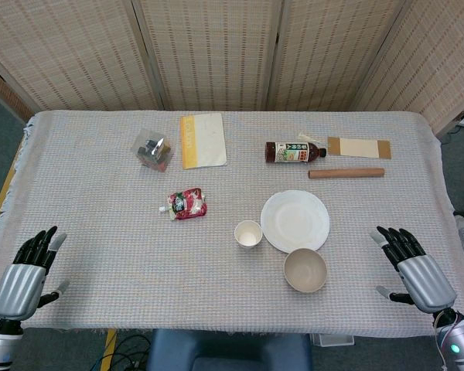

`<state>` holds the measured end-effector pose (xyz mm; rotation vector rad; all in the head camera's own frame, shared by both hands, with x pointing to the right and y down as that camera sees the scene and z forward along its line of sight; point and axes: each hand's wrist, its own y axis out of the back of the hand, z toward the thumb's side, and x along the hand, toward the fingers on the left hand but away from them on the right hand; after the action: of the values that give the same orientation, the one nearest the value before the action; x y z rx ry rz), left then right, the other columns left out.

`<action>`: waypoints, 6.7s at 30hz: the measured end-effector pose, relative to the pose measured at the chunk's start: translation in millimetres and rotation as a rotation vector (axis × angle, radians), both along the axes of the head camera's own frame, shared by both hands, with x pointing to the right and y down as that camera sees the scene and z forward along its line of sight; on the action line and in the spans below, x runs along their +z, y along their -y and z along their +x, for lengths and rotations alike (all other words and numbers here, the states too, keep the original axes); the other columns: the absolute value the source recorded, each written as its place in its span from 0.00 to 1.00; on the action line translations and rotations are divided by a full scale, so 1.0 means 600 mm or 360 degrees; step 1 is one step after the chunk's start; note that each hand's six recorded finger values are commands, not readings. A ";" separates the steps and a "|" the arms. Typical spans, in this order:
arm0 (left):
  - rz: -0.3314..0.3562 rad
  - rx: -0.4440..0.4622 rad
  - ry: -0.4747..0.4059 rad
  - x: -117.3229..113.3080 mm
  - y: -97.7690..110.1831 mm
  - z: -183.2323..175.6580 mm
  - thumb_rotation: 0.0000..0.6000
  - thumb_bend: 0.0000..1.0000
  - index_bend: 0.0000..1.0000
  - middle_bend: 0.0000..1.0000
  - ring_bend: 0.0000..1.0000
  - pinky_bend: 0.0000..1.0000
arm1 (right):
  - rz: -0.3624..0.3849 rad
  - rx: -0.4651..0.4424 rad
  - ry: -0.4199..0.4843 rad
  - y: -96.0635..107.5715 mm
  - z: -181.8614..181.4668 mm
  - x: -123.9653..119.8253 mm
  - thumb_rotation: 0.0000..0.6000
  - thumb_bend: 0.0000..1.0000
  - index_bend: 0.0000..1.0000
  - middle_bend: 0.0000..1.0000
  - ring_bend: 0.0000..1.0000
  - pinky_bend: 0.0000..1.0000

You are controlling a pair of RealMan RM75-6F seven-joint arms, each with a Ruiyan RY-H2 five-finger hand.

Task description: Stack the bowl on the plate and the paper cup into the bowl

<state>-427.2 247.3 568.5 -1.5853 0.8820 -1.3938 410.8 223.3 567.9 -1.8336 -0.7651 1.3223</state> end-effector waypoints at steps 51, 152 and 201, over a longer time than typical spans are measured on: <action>0.0191 -0.0128 -0.0067 -0.067 0.004 -0.038 1.00 0.25 0.04 0.00 0.00 0.16 | -0.0846 -0.0354 0.0181 0.035 -0.243 0.146 1.00 0.10 0.00 0.00 0.00 0.00; 0.0190 -0.0182 -0.0092 -0.073 0.009 -0.060 1.00 0.25 0.05 0.00 0.00 0.16 | -0.0706 0.0021 0.0109 0.230 -0.268 0.260 1.00 0.19 0.00 0.00 0.00 0.39; 0.0177 -0.0161 -0.0080 -0.066 0.009 -0.051 1.00 0.25 0.07 0.00 0.00 0.16 | -0.0622 -0.0084 0.0250 0.232 -0.261 0.130 1.00 0.09 0.00 0.00 0.00 0.00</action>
<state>-457.6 241.9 529.1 -1.5149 1.0643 -1.3556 254.1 84.2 645.9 -2.2706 -0.5595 1.3774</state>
